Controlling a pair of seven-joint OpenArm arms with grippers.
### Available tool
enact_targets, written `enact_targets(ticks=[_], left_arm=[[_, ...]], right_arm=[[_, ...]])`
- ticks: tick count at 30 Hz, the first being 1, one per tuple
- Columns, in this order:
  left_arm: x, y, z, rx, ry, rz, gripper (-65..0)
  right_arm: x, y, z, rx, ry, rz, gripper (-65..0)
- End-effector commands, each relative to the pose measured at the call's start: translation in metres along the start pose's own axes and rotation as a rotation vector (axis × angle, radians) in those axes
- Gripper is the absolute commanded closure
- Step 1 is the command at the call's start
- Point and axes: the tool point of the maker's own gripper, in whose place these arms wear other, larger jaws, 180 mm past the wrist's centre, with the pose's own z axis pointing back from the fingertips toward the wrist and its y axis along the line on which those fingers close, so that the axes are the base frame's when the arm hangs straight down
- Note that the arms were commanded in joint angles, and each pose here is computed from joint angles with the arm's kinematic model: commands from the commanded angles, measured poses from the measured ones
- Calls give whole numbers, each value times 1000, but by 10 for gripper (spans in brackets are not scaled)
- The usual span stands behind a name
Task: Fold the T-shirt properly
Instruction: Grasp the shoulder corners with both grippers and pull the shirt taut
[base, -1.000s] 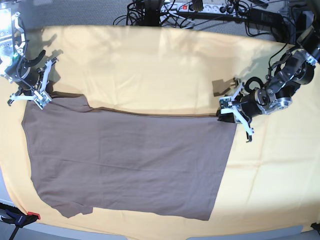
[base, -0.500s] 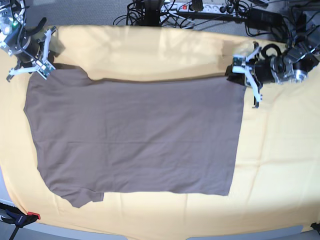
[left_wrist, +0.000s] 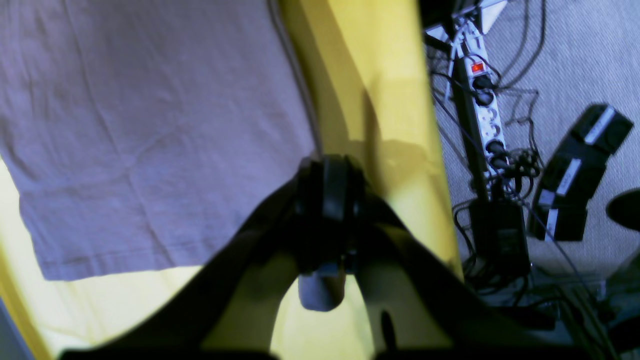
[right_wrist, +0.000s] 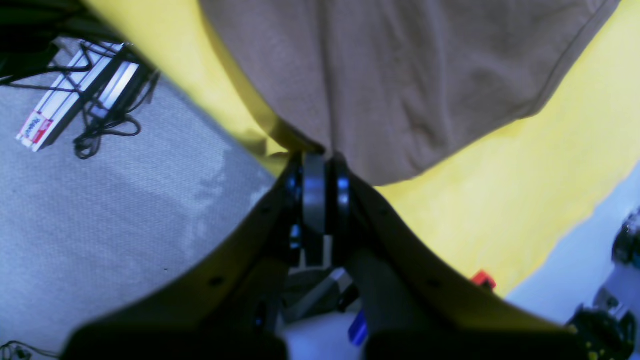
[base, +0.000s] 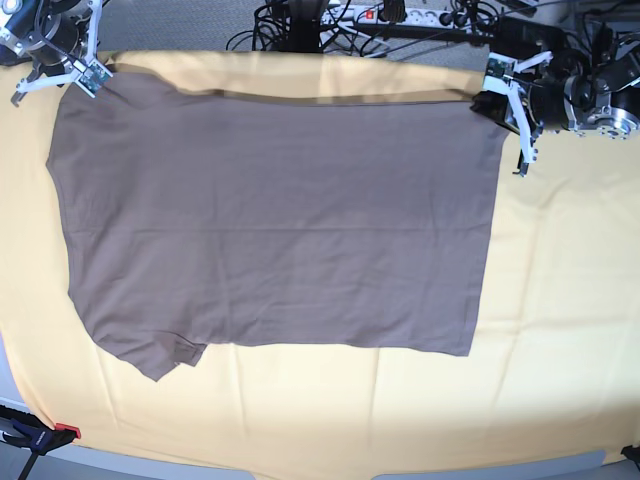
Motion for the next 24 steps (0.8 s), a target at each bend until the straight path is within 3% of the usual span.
enact_targets(ticks=[1, 7, 11, 17, 24], left_arm=[[-2, 3, 10, -3, 14, -19, 0], [9, -22, 26, -149, -8, 1, 0], [14, -32, 35, -209, -14, 4, 0], [18, -31, 33, -202, -27, 1, 0], [19, -12, 20, -108, -15, -48, 0]], right_arm=[[1, 0, 5, -4, 3, 14, 0], [-17, 23, 15, 53, 67, 27, 0], [-33, 28, 19, 38, 123, 29, 0], [-22, 26, 19, 21, 55, 28, 0], [9, 4, 11, -27, -45, 75, 0]])
